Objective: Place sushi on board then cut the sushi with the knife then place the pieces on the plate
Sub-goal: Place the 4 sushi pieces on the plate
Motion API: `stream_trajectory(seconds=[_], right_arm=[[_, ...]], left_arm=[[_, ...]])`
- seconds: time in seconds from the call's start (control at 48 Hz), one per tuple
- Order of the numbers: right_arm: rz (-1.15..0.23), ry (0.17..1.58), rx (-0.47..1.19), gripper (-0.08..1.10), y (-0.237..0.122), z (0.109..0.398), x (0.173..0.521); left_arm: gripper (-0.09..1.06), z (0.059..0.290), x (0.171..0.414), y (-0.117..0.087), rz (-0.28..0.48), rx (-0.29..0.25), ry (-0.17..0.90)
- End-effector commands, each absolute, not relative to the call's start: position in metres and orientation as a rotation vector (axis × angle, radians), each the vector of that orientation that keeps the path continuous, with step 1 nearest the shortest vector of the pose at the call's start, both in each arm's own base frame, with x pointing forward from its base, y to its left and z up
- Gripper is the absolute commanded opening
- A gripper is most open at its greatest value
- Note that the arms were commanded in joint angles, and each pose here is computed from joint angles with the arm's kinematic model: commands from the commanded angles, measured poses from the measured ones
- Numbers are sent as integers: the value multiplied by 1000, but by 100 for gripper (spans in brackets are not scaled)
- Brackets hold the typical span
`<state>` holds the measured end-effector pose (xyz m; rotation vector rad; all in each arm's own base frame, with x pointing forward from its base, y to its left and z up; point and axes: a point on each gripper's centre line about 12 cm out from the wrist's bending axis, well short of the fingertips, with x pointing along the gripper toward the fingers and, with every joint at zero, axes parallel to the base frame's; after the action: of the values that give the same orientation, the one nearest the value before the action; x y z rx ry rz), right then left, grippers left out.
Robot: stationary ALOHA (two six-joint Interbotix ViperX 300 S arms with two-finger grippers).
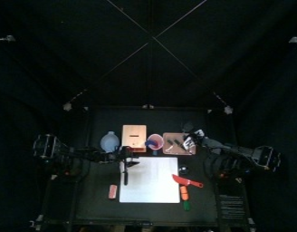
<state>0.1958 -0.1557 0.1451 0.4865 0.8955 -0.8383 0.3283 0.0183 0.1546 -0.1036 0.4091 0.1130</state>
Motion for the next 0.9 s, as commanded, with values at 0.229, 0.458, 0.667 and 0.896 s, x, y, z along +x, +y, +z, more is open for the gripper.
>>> stream_trajectory(seconds=[0.229, 0.458, 0.667, 0.896], right_arm=[[-835, 935, 508, 61, -162, 126, 200], [-839, 934, 512, 70, -162, 127, 199], [-849, 944, 504, 83, -163, 130, 199], [-858, 856, 451, 83, -160, 179, 205]], left_arm=[[75, 162, 333, 20, 115, -106, 381], [75, 162, 333, 20, 115, -104, 383], [75, 161, 333, 19, 115, -104, 384], [75, 162, 333, 20, 115, -104, 380]])
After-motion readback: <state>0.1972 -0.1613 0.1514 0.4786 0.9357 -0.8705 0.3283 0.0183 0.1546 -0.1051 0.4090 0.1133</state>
